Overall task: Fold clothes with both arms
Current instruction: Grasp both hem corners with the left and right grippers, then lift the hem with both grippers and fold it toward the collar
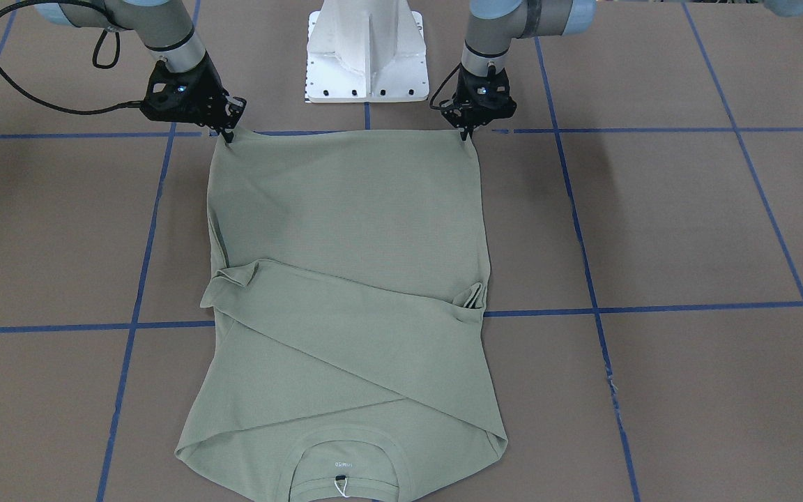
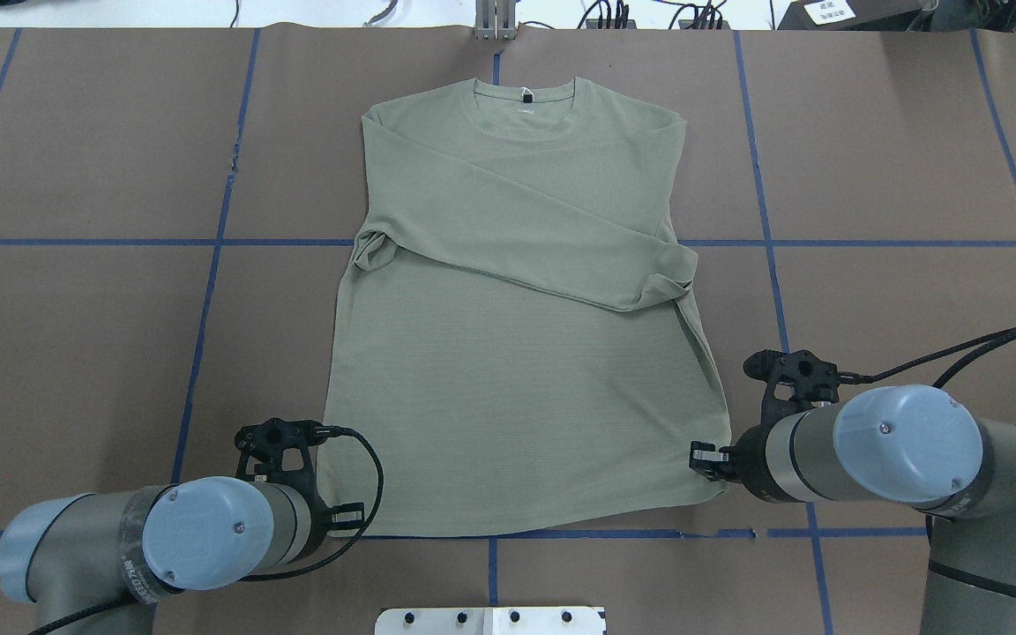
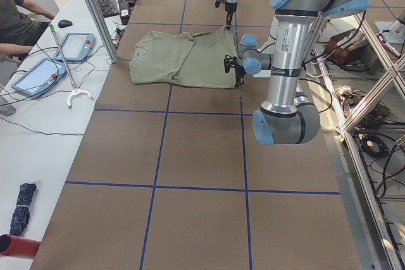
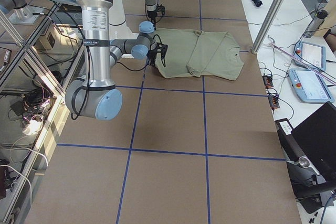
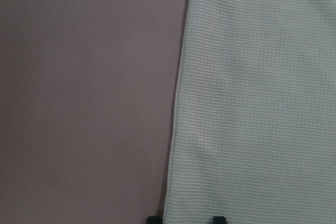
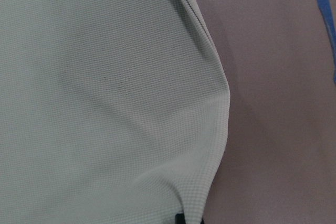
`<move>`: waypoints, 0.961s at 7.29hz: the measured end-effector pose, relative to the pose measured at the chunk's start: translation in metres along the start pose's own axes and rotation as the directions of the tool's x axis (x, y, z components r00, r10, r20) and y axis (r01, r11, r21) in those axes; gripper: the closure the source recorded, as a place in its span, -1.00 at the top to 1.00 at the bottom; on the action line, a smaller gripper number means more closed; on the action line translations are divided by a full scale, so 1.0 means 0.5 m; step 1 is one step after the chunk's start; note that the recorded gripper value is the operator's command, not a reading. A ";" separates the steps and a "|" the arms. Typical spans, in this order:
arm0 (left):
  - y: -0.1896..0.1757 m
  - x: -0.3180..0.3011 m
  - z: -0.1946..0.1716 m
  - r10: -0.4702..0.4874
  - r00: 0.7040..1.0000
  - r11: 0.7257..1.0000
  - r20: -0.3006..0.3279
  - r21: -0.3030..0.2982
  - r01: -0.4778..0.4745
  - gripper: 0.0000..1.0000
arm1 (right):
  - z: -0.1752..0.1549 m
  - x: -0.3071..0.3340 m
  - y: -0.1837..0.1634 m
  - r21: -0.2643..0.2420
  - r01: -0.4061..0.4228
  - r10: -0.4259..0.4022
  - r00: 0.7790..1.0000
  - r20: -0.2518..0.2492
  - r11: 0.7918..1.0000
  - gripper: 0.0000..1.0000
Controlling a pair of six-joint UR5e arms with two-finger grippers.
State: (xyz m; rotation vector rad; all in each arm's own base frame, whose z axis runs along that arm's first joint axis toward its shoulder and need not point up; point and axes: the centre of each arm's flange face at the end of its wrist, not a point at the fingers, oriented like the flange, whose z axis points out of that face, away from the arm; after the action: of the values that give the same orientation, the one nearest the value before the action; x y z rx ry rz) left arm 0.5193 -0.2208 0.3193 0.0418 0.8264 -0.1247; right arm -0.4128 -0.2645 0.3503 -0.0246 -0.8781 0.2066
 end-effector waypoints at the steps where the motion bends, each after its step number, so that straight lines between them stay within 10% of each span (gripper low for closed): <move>1: 0.004 0.007 -0.027 0.001 1.000 1.000 -0.015 -0.013 -0.001 -1.00 | -0.002 0.000 -0.001 -0.001 0.000 0.000 1.000 0.002 1.000 -1.00; 4: 0.019 0.020 -0.136 0.008 0.999 0.998 -0.053 -0.057 -0.011 -1.00 | -0.053 0.021 -0.003 -0.059 -0.015 0.016 1.000 0.021 0.998 -1.00; 7: 0.103 0.039 -0.219 0.060 0.991 0.989 -0.122 -0.128 -0.075 -1.00 | -0.169 0.059 0.062 -0.220 0.012 0.003 0.998 0.066 0.975 -1.00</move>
State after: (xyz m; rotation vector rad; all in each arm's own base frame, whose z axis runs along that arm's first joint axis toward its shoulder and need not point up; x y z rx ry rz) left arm 0.4587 -0.1622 0.2300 -0.0479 0.9489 -0.0032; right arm -0.3349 -0.2233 0.3154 -0.2236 -0.9635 0.1055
